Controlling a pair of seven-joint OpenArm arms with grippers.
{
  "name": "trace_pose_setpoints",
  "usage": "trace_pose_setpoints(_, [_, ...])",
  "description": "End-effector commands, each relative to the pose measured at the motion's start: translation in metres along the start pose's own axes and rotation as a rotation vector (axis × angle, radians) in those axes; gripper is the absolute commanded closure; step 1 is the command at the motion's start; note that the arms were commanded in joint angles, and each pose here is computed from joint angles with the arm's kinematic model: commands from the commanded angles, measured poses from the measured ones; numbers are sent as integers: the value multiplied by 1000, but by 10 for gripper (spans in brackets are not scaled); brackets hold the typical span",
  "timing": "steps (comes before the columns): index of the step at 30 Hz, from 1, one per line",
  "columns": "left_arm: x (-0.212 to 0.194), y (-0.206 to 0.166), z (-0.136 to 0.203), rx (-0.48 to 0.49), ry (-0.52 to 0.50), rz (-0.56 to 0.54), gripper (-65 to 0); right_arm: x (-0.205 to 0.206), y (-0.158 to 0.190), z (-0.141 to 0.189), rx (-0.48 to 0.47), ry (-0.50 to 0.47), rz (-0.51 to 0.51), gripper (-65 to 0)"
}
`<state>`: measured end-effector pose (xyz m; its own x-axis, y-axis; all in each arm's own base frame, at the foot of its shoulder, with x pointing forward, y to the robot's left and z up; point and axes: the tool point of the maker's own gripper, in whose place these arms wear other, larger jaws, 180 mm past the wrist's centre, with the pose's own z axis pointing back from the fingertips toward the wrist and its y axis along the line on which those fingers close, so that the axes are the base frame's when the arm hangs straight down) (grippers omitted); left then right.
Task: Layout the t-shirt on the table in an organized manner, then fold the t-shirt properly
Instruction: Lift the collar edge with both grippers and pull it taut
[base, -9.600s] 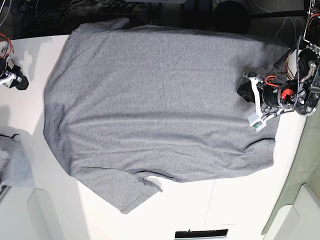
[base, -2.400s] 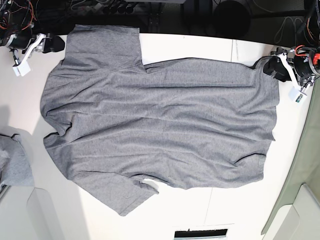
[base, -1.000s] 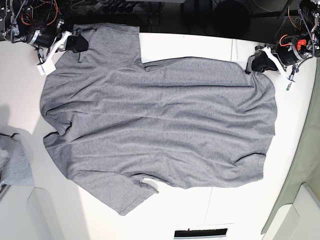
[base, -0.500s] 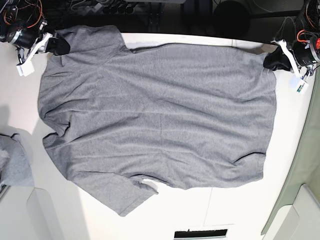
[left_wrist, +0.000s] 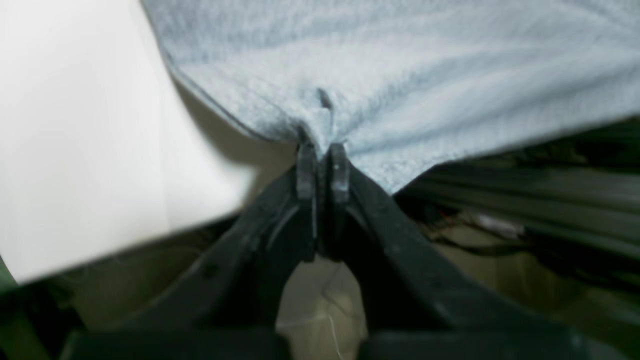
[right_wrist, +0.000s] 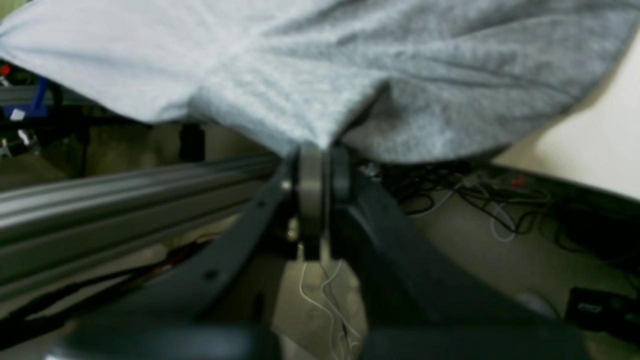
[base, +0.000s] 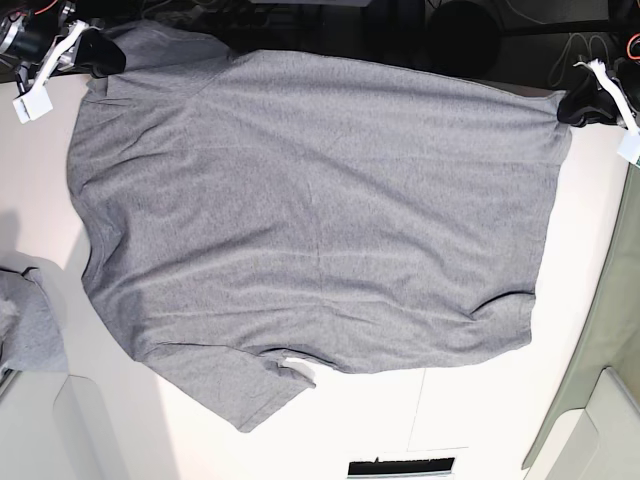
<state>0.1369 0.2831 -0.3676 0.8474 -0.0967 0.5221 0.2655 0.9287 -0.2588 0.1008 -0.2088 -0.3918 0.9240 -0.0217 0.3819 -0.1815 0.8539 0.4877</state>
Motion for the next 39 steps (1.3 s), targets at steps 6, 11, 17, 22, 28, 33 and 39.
trace_pose_setpoints(6, [13,-12,5,-71,-38,24,0,6,5,25,-13,-24,39,0])
trace_pose_setpoints(11, [26,-10,5,-61,-103,17,0,18,5,29,-25,-64,58,0])
trace_pose_setpoints(17, [47,9,2,20,-134,-58,0,57,1,26,-41,-147,118,0])
trace_pose_setpoints(22, [72,19,2,58,-218,-88,0,87,4,22,-41,-210,169,0])
trace_pose_setpoints(28, [76,53,-10,107,-275,-6,0,121,4,0,-45,-248,231,0])
trace_pose_setpoints(33, [74,69,-37,104,-248,49,0,142,2,-30,-20,-235,245,0])
trace_pose_setpoints(39, [77,83,-59,146,-239,3,0,161,-15,-56,-27,-229,211,0])
